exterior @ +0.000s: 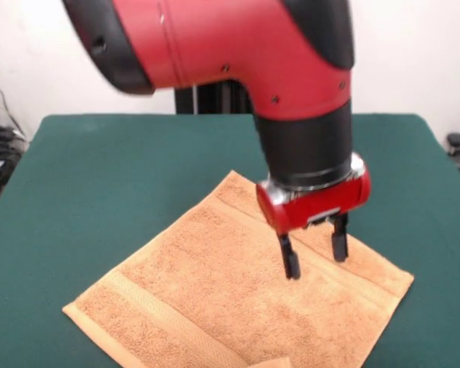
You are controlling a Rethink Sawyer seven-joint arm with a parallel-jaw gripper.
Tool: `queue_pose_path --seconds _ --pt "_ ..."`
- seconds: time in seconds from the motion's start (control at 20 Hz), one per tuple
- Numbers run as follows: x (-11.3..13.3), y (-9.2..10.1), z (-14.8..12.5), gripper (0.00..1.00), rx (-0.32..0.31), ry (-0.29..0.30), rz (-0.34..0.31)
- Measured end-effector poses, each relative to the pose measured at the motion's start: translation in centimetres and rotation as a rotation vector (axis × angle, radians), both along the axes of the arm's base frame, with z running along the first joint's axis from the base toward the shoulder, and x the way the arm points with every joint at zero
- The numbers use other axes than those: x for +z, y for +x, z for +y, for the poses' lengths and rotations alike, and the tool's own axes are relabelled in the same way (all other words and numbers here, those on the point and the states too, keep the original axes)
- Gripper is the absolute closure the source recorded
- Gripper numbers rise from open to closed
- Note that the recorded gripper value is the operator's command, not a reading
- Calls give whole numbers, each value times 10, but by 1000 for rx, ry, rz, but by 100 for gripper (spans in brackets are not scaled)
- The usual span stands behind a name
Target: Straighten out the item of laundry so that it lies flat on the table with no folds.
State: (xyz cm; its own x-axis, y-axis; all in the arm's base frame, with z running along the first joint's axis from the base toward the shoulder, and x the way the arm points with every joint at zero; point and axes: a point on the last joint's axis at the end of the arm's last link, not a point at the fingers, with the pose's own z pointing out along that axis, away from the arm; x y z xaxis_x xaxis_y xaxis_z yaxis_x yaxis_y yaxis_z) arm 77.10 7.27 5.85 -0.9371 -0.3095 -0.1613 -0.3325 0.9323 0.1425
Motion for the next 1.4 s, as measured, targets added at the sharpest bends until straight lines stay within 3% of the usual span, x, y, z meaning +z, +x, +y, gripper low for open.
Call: queue_pose_path --seconds 0.3,0.55,1.0,1.4 --pt "14 -4 -5 0 4 -25 -18" --pt "6 -5 -14 0 -12 -33 -75" --pt "-32 -27 -16 0 0 -136 -96" --pt "-85 -55 1 0 34 -168 -66"
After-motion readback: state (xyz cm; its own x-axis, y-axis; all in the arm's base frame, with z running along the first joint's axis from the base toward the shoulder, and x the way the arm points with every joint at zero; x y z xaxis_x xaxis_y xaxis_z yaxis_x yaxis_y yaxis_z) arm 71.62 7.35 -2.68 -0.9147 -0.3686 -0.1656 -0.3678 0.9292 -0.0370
